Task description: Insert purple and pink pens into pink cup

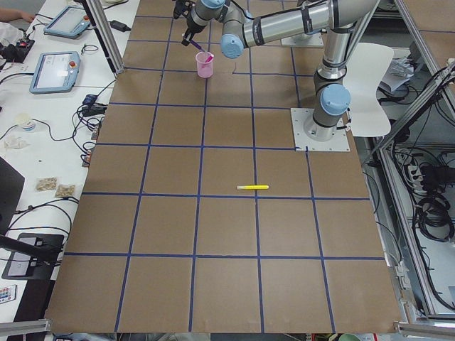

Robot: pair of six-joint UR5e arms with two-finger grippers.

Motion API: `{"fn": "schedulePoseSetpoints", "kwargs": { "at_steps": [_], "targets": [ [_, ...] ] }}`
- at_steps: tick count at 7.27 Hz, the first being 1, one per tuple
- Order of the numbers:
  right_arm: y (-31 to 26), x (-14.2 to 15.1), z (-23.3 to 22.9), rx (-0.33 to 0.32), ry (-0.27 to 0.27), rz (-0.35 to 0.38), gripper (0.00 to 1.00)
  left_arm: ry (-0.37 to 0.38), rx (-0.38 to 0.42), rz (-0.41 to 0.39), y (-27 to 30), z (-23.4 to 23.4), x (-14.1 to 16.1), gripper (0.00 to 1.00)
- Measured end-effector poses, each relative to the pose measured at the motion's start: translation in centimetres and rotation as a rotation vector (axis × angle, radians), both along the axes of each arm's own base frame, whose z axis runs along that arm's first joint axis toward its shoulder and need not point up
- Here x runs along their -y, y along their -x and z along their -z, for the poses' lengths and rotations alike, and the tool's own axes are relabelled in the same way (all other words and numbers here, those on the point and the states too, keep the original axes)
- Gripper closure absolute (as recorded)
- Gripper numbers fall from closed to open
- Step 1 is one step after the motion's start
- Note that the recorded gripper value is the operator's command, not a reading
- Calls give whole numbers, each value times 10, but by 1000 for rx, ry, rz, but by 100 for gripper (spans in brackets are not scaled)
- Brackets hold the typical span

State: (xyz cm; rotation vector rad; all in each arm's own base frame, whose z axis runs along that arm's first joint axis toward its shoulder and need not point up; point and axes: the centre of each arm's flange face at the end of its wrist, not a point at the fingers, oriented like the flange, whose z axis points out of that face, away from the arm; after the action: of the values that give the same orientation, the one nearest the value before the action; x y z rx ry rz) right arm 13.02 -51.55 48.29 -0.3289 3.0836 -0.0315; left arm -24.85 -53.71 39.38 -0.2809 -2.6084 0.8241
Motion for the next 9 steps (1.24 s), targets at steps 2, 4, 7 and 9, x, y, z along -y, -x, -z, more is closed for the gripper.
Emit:
{"fn": "schedulePoseSetpoints", "kwargs": {
  "at_steps": [2, 4, 7, 9],
  "targets": [
    [-1, -1, -10, -5, 35, 0, 0, 103, 30, -96, 30, 23, -22, 100],
    [-2, -2, -9, -7, 29, -1, 0, 197, 51, -139, 43, 40, -26, 100],
    [-3, -3, -7, -6, 24, -2, 0, 244, 79, -128, 64, 63, -31, 100],
    [-4, -3, -6, -5, 23, -3, 0, 226, 101, -126, 67, 81, -30, 100]
  ]
}}
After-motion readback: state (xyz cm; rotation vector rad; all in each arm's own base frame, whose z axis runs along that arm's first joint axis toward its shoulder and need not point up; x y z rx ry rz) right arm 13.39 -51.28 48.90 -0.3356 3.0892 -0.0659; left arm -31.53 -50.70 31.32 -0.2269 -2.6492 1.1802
